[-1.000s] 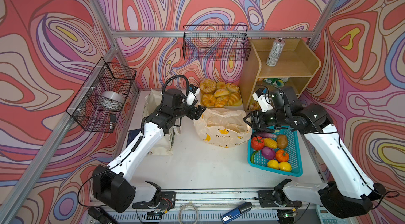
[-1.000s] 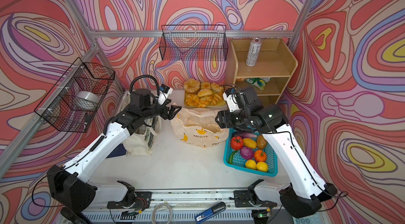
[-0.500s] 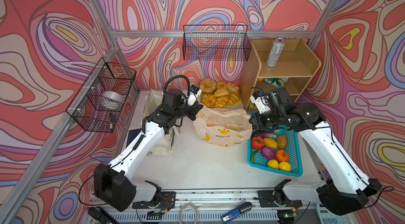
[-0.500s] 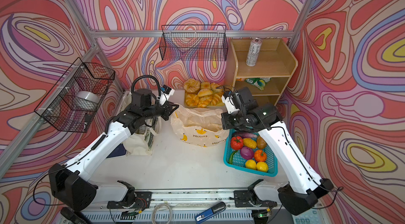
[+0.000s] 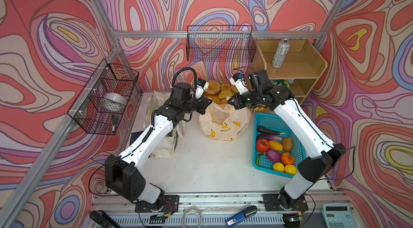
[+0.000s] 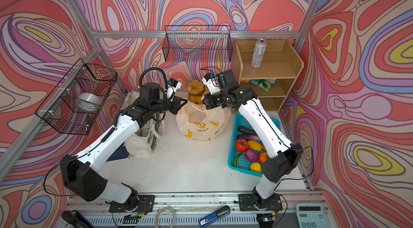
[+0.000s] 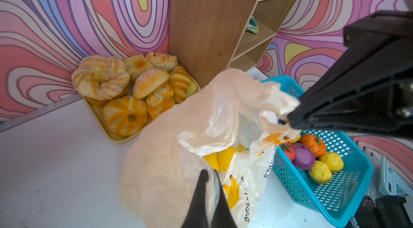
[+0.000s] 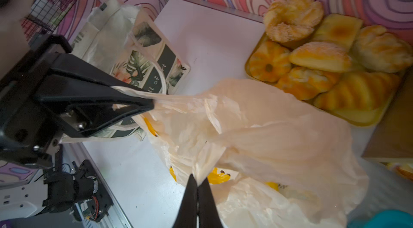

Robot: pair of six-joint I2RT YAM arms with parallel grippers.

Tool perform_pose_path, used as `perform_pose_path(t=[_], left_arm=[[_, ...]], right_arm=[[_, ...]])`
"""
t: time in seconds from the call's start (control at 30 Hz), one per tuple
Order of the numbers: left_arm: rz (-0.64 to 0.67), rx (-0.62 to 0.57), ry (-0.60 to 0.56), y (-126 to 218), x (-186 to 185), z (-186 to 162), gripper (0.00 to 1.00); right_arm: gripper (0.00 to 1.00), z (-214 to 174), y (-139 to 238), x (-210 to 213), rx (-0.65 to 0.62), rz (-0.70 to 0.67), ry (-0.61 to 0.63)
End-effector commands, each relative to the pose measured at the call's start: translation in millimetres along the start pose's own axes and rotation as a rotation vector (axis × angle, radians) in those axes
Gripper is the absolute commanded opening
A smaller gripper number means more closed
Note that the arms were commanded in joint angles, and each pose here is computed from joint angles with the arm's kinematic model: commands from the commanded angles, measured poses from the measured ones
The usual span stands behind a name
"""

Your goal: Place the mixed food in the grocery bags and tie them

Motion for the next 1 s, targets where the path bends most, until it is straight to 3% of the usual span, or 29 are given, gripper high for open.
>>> perform_pose_path(t=[0.0, 0.3, 0.6, 0.77, 0.87, 0.97], left_arm=[[0.033, -0.032, 0.071, -8.9, 1.0, 13.3, 0.00], [0.037, -0.024, 0.164, -31.6, 5.2, 21.7, 0.00], [-0.022, 0.009, 0.207, -46.9, -9.9, 21.4, 0.00], [-0.022, 0.029, 0.236, -54.5, -14.5, 16.2, 0.00], [0.003, 0.046, 0.258, -55.6, -10.8, 12.8, 0.06], [0.033, 0.062, 0.271, -56.3, -6.0, 12.0, 0.19]], right_arm=[[0.00, -3.6, -6.0, 41.5, 0.009, 0.221, 0.120], [0.00, -38.0, -46.5, 26.3, 0.079, 0.276, 0.060], [0.00, -27.7, -26.9, 61.8, 0.001, 0.418, 0.017], [0.00, -39.0, -62.7, 33.5, 0.019, 0.337, -0.039], [0.00, -43.7, -69.3, 24.8, 0.017, 0.307, -0.046], [0.00, -45.0, -70.8, 18.3, 0.012, 0.278, -0.047]])
Point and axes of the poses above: each gripper's point midway between its finger pads, its own y axis back along the fingers, its own x axis along the line the jaws close on, z = x × y, the point moved 1 cm from there along y, back along the fingers, and after that the axes turned 14 degrees about -y, right-handed, at the moved point
